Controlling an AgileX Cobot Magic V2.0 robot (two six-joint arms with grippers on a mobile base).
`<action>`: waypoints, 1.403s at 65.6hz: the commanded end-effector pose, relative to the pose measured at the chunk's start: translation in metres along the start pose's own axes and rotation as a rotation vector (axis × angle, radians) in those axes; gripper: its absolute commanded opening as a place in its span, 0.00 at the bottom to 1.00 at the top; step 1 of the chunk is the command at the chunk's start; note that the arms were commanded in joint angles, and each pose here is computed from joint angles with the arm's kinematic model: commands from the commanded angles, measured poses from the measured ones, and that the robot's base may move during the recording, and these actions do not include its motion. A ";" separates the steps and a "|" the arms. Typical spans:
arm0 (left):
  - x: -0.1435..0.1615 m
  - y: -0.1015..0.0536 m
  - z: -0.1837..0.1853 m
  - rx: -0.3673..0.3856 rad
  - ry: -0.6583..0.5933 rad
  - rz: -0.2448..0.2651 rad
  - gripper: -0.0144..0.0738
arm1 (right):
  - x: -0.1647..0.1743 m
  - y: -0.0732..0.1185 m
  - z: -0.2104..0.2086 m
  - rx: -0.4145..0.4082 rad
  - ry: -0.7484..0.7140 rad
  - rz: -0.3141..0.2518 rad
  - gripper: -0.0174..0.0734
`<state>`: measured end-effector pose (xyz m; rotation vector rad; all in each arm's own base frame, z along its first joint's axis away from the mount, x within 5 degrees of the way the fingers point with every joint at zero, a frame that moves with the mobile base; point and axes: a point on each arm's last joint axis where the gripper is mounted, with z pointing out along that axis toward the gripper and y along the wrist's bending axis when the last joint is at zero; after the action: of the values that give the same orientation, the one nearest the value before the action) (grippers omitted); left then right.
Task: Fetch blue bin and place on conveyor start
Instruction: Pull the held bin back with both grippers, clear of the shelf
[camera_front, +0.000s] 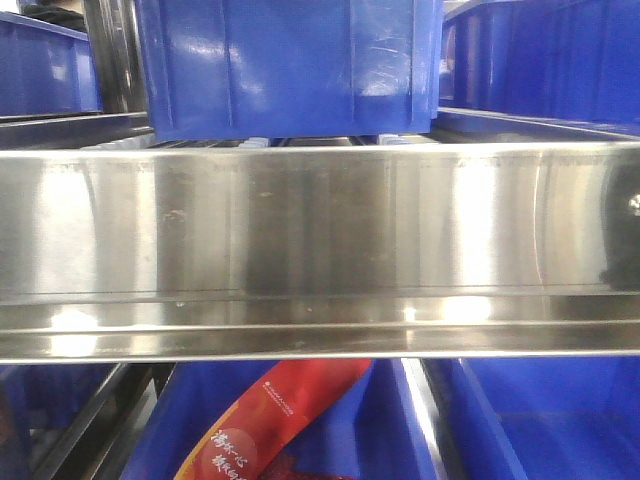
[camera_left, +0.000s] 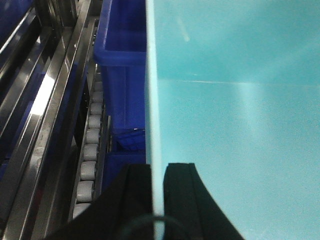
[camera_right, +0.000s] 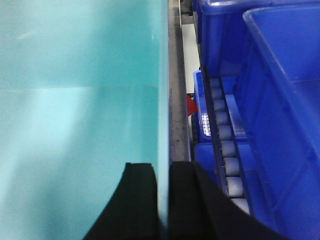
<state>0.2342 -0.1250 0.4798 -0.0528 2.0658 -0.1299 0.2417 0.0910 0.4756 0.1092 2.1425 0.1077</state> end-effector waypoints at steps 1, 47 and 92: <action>-0.005 -0.004 -0.004 0.043 -0.040 0.005 0.04 | -0.006 -0.001 -0.007 -0.010 -0.050 -0.014 0.02; -0.017 -0.003 -0.012 0.056 -0.112 0.004 0.04 | -0.015 0.000 -0.013 -0.032 -0.115 -0.025 0.02; -0.017 -0.003 -0.012 0.055 -0.113 0.005 0.04 | -0.014 0.000 -0.013 -0.029 -0.111 -0.025 0.01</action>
<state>0.2334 -0.1235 0.4920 -0.0473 2.0059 -0.1427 0.2409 0.0905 0.4845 0.0884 2.0947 0.1093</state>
